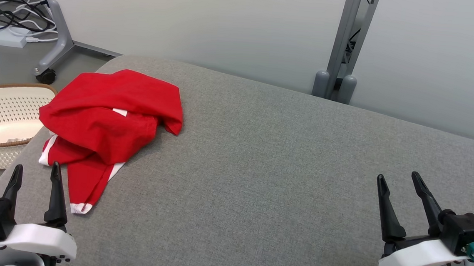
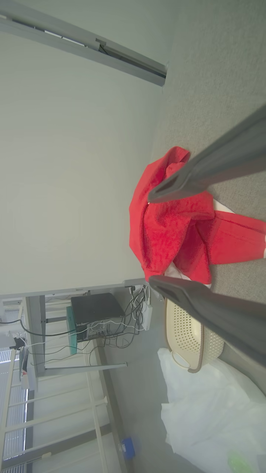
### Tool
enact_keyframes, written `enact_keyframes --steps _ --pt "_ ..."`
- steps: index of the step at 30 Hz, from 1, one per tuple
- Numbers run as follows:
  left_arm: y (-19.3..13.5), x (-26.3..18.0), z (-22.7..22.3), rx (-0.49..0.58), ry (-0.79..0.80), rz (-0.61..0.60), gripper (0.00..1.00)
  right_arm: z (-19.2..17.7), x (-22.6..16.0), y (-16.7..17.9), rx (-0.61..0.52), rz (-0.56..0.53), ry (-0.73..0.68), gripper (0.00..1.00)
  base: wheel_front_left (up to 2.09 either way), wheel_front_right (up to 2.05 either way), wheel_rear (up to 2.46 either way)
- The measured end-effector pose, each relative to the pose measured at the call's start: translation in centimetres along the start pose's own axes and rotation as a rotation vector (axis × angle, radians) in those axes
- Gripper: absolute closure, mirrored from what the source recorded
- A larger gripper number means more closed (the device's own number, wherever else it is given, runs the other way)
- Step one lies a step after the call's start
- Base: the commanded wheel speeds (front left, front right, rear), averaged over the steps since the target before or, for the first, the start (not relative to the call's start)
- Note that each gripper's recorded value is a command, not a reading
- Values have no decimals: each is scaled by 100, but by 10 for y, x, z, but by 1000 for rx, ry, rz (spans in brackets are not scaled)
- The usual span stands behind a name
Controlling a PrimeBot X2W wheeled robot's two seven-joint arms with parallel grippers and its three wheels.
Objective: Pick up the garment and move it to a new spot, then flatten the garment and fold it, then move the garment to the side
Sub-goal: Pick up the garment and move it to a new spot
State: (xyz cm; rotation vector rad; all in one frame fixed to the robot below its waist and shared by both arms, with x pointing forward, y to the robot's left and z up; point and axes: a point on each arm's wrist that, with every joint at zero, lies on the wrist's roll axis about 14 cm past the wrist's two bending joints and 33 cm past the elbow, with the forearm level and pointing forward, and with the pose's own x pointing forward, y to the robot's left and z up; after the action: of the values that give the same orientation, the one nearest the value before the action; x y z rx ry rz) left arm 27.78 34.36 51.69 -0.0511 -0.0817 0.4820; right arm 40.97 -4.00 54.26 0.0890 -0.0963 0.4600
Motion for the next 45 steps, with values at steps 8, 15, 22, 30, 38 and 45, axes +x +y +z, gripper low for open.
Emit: enact_keyframes --steps 8,15,22,30,38,45 --pt "-5 0 10 1 -44 3 0 1 1 3 1 9 -2 0 0 0 0" --pt "-3 -1 8 15 -42 2 0 0 1 6 8 16 1 0 0 0 0" --pt "-2 -2 4 26 -34 1 0 -1 2 5 9 15 0 0 0 0 0" --pt "-2 6 8 48 -43 -6 0 -3 3 4 13 11 6 0 0 0 0" --pt "-16 80 64 117 -121 -57 0 -14 12 0 21 11 29 0 0 0 0" --pt "-17 130 18 109 110 -50 0 -28 20 -16 13 -8 64 0 0 0 0"
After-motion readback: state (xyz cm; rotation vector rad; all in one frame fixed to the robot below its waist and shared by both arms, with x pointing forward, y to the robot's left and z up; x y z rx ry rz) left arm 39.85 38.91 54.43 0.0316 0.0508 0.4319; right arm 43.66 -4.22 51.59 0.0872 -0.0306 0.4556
